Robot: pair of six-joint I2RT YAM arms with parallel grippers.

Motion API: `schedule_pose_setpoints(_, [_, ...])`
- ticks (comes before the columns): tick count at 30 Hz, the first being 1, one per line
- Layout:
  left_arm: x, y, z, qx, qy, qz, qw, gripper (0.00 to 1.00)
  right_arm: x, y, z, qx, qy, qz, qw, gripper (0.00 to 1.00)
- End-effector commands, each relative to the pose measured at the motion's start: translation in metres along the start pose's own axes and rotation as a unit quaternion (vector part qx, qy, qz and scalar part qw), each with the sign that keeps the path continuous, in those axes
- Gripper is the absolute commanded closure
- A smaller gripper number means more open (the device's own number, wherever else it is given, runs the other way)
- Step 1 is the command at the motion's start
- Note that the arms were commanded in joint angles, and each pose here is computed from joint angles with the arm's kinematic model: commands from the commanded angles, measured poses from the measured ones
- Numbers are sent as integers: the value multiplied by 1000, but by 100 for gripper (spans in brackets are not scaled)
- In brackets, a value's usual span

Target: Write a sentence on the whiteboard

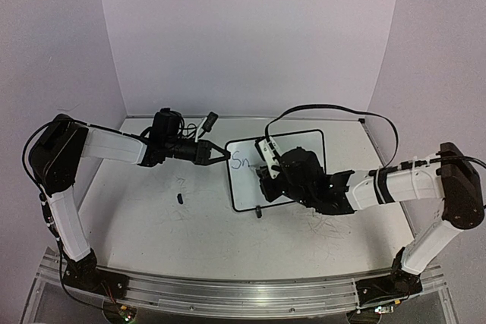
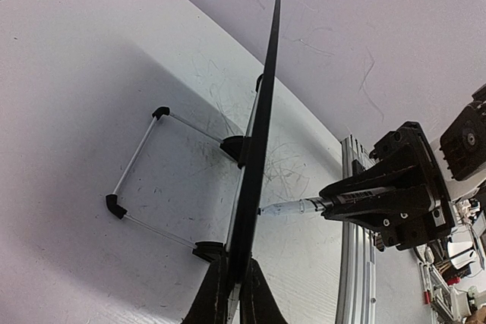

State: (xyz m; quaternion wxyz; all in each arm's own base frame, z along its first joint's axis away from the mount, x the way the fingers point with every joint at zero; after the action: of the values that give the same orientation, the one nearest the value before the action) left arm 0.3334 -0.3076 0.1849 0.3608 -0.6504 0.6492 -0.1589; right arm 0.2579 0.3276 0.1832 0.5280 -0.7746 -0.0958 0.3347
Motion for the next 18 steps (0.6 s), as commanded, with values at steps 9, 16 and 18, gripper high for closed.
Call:
schedule_pose_setpoints(9, [-4,-6,-10,7,19,0,1000,100,1,-23,-11,13,35,-29,999,100])
schedule_pose_setpoints(16, [-4,-6,-11,8,21,0,1000,100,3,-29,-13,13,48,-35,998,100])
schedule_pose_setpoints(18, [-4,-7,-11,9,21,-1,1000,100,3,-30,-14,14,50,-36,998,100])
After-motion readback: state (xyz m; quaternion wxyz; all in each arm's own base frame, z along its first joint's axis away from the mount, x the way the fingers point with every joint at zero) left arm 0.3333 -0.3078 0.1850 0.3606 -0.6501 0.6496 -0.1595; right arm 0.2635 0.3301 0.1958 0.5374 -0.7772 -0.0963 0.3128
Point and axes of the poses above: each gripper's point midway between its finger pads, its own x axis out along the fingers, its own z axis along the line the jaws close on, y = z × x, the point moved 6 cm from there along -x, back along the fingers, and after that the axes turned 8 degrees about -x, right-handed, at the moved point
